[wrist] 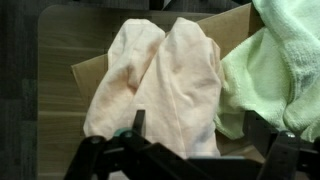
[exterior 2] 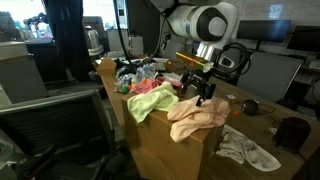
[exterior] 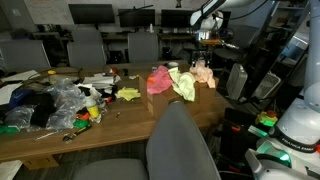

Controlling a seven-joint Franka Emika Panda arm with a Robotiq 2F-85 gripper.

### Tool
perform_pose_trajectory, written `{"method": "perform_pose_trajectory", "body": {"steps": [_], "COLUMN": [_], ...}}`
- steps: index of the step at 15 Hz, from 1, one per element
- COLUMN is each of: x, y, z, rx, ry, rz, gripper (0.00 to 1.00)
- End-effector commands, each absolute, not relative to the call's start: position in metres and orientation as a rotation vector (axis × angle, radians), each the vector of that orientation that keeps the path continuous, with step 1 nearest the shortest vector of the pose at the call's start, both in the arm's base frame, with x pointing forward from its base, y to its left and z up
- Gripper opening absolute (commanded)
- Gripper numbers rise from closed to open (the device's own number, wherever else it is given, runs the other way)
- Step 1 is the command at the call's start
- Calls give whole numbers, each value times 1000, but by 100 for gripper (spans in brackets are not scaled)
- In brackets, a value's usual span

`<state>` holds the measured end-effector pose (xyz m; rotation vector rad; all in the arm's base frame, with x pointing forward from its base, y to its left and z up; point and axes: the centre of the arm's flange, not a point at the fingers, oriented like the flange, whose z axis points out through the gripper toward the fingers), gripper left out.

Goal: Hang the peach and yellow shirts on the back of the chair

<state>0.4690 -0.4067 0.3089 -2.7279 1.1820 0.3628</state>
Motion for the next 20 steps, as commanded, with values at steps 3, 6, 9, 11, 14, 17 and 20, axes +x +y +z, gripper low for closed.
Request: {"method": "perform_pose_trajectory", "body": {"steps": [3, 6, 9, 11, 14, 17, 20], "x": [478, 476, 472, 470, 468, 466, 461], "y": [-423, -431, -437, -440, -443, -442, -437], "z": [299, 297, 295, 295, 296, 300, 321], "rx": [-2703, -2687, -2678, -2673, -2665, -2665, -2690], "ry": [1272, 1316, 1342, 1358, 1371, 1375, 1362], "rz": [404, 403, 398, 395, 392, 385, 354], "gripper": [100, 100, 73, 58, 35, 11, 0]}}
